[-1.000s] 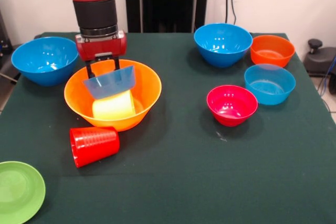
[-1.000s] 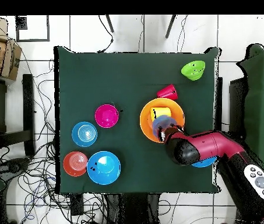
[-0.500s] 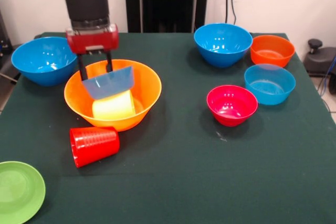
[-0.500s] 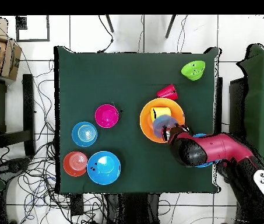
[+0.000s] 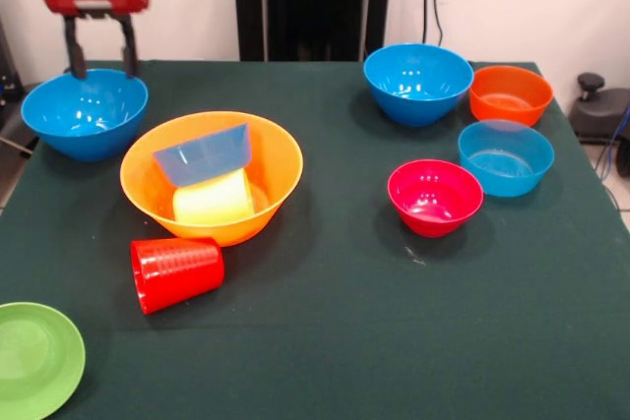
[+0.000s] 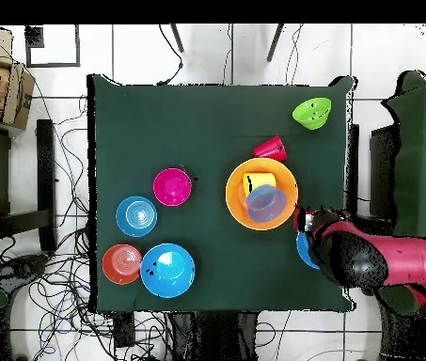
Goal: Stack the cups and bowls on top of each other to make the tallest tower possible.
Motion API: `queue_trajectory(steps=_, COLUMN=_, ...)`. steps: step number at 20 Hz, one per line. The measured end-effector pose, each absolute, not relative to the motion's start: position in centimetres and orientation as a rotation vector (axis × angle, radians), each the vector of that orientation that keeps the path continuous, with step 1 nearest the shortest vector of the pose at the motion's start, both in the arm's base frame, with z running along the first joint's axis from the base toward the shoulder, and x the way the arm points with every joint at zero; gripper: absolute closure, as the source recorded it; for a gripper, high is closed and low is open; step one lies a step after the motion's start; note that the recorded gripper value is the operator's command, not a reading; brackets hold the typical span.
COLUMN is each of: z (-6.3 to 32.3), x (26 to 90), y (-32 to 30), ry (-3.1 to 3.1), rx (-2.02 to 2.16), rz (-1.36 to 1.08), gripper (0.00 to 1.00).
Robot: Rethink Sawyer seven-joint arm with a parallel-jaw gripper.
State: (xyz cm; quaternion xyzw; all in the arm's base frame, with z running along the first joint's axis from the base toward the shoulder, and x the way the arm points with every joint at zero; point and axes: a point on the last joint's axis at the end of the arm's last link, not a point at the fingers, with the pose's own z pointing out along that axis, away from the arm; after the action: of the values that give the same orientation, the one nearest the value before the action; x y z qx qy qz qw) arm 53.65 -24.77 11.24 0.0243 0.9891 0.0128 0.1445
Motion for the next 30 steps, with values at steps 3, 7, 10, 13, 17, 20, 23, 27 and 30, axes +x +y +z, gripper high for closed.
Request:
queue_trajectory(steps=3, z=12.3, x=53.5, y=-25.8, ry=2.852, rx=0.078, rz=0.005, gripper=0.0)
queue_trajectory(steps=7, z=12.9, x=53.8, y=-25.6, ry=2.844, rx=0.061, rz=-0.006, gripper=0.0)
queue_trajectory(steps=10, z=12.9, x=54.0, y=-25.2, ry=2.844, rx=0.048, rz=-0.005, gripper=0.0)
queue_trajectory(steps=13, z=12.8, x=54.2, y=-24.5, ry=2.846, rx=0.027, rz=-0.004, gripper=0.0)
queue_trajectory(steps=17, z=12.2, x=54.3, y=-23.1, ry=2.851, rx=-0.055, rz=-0.033, gripper=0.0)
queue_trajectory(steps=20, z=11.7, x=54.3, y=-22.1, ry=2.846, rx=-0.117, rz=-0.056, gripper=0.0)
queue_trajectory(steps=23, z=11.3, x=53.9, y=-21.5, ry=2.838, rx=-0.139, rz=-0.059, gripper=0.0)
queue_trajectory(steps=27, z=10.8, x=51.7, y=-21.0, ry=2.815, rx=-0.135, rz=-0.029, gripper=0.0)
queue_trajectory(steps=30, z=10.5, x=50.0, y=-20.9, ry=2.813, rx=-0.124, rz=-0.014, gripper=0.0)
